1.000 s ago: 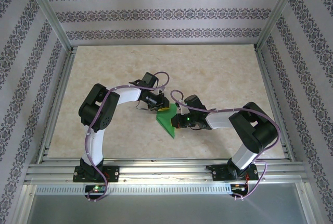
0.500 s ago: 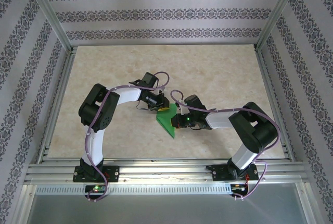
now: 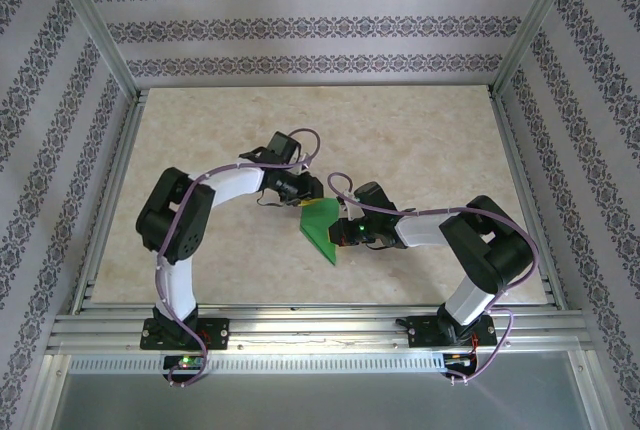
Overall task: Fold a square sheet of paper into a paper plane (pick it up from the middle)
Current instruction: Fold the triangle a second time at the center of the table.
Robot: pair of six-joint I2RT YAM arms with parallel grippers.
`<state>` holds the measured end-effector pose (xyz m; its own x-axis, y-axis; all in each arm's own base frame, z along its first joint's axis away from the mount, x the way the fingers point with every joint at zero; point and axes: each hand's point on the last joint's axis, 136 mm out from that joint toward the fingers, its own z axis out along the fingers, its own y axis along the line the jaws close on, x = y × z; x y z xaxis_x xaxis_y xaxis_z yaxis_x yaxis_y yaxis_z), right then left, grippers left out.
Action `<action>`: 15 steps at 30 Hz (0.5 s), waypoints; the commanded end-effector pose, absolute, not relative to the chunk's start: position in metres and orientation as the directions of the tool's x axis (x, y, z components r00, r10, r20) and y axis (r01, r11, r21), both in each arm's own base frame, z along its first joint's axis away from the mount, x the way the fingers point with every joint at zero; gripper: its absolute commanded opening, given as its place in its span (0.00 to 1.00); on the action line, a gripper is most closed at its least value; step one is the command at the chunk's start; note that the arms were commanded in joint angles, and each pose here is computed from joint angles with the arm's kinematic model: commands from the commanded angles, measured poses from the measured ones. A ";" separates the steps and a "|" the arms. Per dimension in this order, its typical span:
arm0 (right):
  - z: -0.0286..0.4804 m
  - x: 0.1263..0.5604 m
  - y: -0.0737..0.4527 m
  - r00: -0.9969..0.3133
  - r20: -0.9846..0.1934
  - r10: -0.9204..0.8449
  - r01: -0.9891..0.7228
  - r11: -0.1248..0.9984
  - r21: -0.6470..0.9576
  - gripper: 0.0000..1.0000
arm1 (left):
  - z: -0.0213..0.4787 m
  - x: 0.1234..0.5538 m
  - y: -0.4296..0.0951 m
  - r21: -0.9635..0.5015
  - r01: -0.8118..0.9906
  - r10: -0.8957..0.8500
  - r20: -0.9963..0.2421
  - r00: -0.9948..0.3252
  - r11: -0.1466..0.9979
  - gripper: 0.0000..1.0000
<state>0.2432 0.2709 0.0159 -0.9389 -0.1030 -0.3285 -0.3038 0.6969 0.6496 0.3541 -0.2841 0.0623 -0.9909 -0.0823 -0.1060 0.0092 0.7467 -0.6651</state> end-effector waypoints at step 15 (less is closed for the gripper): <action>-0.009 0.233 0.258 -0.952 -0.283 -0.121 -0.274 0.752 0.599 0.00 | 0.108 0.295 -0.276 -0.873 -0.086 -0.329 -0.088 -0.940 0.481 0.00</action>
<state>0.2432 0.2709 0.0159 -0.9392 -0.1022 -0.3278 -0.3027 0.6970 0.6500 0.2860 -0.2551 0.0829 -0.9502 -0.3021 -0.0769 -0.1239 0.5923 -0.7962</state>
